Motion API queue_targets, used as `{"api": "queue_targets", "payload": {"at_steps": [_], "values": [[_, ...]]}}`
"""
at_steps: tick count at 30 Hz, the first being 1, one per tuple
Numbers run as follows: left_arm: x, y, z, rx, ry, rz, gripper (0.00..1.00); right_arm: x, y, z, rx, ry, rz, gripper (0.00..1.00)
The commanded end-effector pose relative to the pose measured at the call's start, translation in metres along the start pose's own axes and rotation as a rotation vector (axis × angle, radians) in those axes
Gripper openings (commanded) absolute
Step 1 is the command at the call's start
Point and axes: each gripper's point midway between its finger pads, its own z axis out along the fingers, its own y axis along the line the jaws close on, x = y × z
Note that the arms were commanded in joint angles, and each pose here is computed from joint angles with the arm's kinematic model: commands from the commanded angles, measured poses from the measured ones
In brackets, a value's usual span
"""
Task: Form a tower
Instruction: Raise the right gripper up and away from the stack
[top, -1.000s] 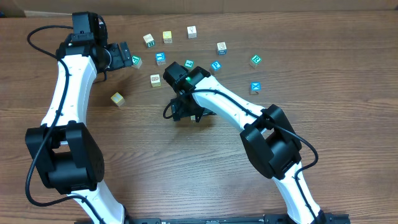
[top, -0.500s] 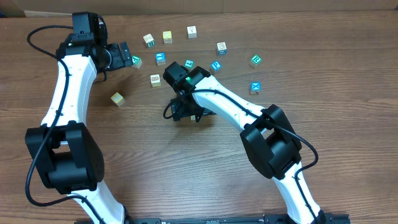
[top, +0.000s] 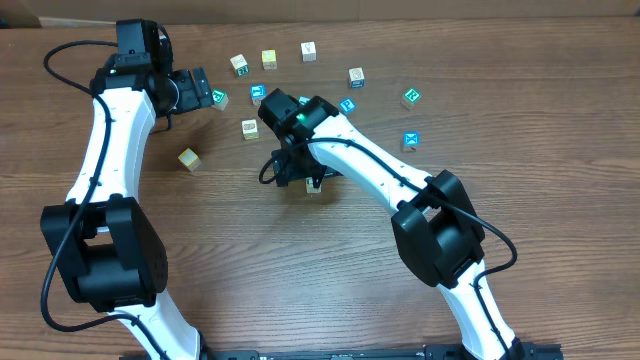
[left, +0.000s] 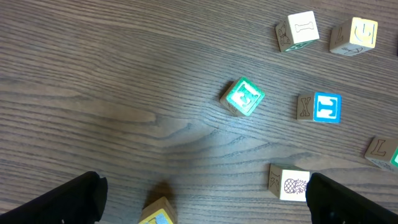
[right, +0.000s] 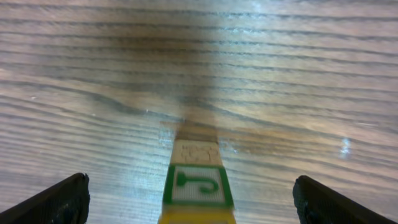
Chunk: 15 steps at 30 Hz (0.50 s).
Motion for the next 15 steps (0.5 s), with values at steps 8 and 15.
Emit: {"api": "queue_targets", "payload": {"at_steps": [8,15], "values": [[-0.006,-0.005,-0.012,0.009,-0.029,-0.003,0.99,-0.038,0.002,-0.088,-0.054,-0.133,0.021,1.0],[-0.006,-0.005,-0.012,0.009,-0.029,-0.003,0.99,-0.035,-0.033,-0.16,-0.067,-0.165,0.091,0.85]]}}
